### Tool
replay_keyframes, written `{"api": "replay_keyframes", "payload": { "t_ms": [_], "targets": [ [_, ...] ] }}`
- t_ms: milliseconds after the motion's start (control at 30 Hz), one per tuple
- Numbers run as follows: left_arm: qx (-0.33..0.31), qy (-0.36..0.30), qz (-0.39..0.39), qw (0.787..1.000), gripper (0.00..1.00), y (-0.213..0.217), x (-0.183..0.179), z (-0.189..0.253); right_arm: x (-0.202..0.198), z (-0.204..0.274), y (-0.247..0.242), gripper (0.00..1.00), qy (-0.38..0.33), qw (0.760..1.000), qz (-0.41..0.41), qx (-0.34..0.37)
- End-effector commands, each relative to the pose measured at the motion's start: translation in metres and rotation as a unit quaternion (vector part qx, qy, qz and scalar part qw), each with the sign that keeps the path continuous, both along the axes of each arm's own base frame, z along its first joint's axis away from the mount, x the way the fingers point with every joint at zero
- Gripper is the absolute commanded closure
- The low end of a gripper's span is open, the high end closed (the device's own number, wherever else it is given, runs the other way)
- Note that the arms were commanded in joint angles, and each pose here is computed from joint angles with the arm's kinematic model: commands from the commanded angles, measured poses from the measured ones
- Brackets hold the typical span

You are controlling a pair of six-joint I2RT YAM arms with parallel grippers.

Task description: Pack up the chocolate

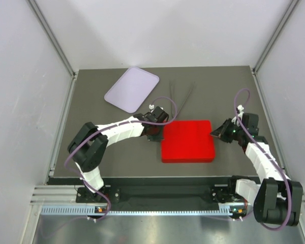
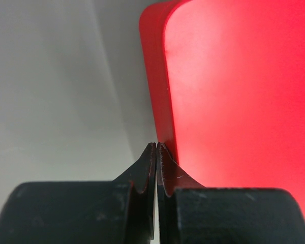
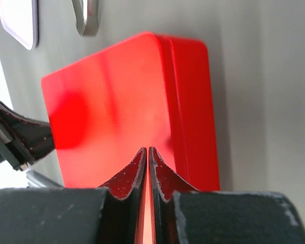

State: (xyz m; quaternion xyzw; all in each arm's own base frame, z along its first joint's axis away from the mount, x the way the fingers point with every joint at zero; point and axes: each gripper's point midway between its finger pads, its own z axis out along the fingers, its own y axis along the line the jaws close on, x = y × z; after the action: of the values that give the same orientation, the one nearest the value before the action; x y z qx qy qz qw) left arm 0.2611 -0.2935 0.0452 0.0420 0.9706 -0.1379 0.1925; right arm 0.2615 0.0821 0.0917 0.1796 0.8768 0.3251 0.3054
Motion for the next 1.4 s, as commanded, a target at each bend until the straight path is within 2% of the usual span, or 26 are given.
{"api": "replay_keyframes", "payload": {
  "t_ms": [0, 133, 233, 367, 433, 500, 567, 633, 700, 733, 800, 867, 967, 1000, 1067, 1133, 1167, 1200, 1267, 1333, 1367],
  "targets": [
    [-0.035, -0.035, 0.001, 0.999, 1.0, -0.019, 0.018, 0.025, 0.019, 0.044, -0.017, 0.95, -0.046, 0.997, -0.005, -0.054],
    [-0.016, -0.055, 0.01, 0.998, 1.0, -0.006, 0.024, 0.04, 0.022, 0.066, 0.004, 0.95, -0.063, 0.996, 0.044, -0.041],
    [-0.024, -0.086, 0.017, 0.996, 1.0, 0.002, 0.034, 0.068, 0.017, 0.076, 0.029, 0.94, -0.082, 0.993, 0.087, 0.0],
    [-0.063, -0.118, 0.008, 0.991, 1.0, -0.004, 0.038, 0.103, 0.002, 0.03, 0.03, 0.95, -0.037, 0.997, 0.061, 0.01],
    [-0.09, -0.118, 0.004, 0.989, 1.0, -0.012, 0.035, 0.109, -0.017, -0.023, 0.022, 1.0, 0.01, 0.999, 0.031, -0.004],
    [-0.156, -0.109, -0.019, 0.982, 1.0, -0.033, 0.028, 0.111, -0.025, -0.057, 0.008, 1.0, 0.054, 0.998, 0.003, -0.041],
    [-0.216, -0.095, -0.045, 0.971, 1.0, -0.052, 0.017, 0.109, -0.024, -0.055, 0.01, 1.0, 0.06, 0.997, 0.012, -0.04],
    [-0.239, -0.08, -0.043, 0.967, 1.0, -0.061, 0.015, 0.09, -0.016, -0.031, 0.016, 1.0, 0.035, 0.998, 0.024, -0.048],
    [-0.207, -0.05, -0.031, 0.976, 1.0, -0.056, 0.013, 0.055, 0.0, 0.009, 0.018, 1.0, -0.014, 0.998, 0.023, -0.064],
    [-0.19, -0.043, -0.026, 0.98, 1.0, -0.052, 0.014, 0.044, -0.003, 0.015, 0.017, 1.0, -0.009, 0.997, 0.022, -0.074],
    [-0.142, -0.035, -0.002, 0.989, 1.0, -0.039, 0.018, 0.014, 0.006, 0.046, 0.02, 1.0, -0.044, 0.995, 0.028, -0.084],
    [-0.129, -0.015, 0.007, 0.991, 1.0, -0.032, 0.016, 0.001, 0.013, 0.062, 0.026, 1.0, -0.069, 0.993, 0.046, -0.082],
    [-0.148, -0.01, 0.006, 0.989, 1.0, -0.034, 0.011, 0.008, 0.024, 0.063, 0.037, 0.96, -0.104, 0.99, 0.072, -0.067],
    [-0.159, -0.026, 0.006, 0.987, 1.0, -0.035, 0.014, 0.024, 0.026, 0.059, 0.038, 0.96, -0.1, 0.99, 0.071, -0.063],
    [-0.156, -0.04, 0.008, 0.987, 1.0, -0.032, 0.018, 0.039, 0.031, 0.036, 0.038, 0.96, -0.069, 0.993, 0.067, -0.061],
    [-0.141, -0.055, 0.013, 0.988, 1.0, -0.025, 0.021, 0.047, 0.043, 0.023, 0.039, 0.97, -0.069, 0.994, 0.059, -0.06],
    [-0.132, -0.052, 0.015, 0.99, 1.0, -0.022, 0.02, 0.046, 0.042, -0.002, 0.038, 0.97, -0.039, 0.996, 0.059, -0.062],
    [-0.13, -0.048, 0.018, 0.99, 1.0, -0.02, 0.019, 0.044, 0.049, -0.01, 0.038, 0.98, -0.041, 0.996, 0.054, -0.061],
    [-0.124, -0.038, 0.025, 0.991, 1.0, -0.014, 0.014, 0.037, 0.05, -0.039, 0.043, 0.98, 0.008, 0.996, 0.073, -0.052],
    [-0.128, -0.042, 0.028, 0.99, 1.0, -0.012, 0.015, 0.039, 0.043, -0.029, 0.063, 0.99, 0.019, 0.994, 0.11, 0.002],
    [-0.129, -0.047, 0.026, 0.99, 1.0, -0.011, 0.016, 0.043, 0.047, -0.002, 0.073, 1.0, -0.018, 0.993, 0.121, 0.001]
  ]
}}
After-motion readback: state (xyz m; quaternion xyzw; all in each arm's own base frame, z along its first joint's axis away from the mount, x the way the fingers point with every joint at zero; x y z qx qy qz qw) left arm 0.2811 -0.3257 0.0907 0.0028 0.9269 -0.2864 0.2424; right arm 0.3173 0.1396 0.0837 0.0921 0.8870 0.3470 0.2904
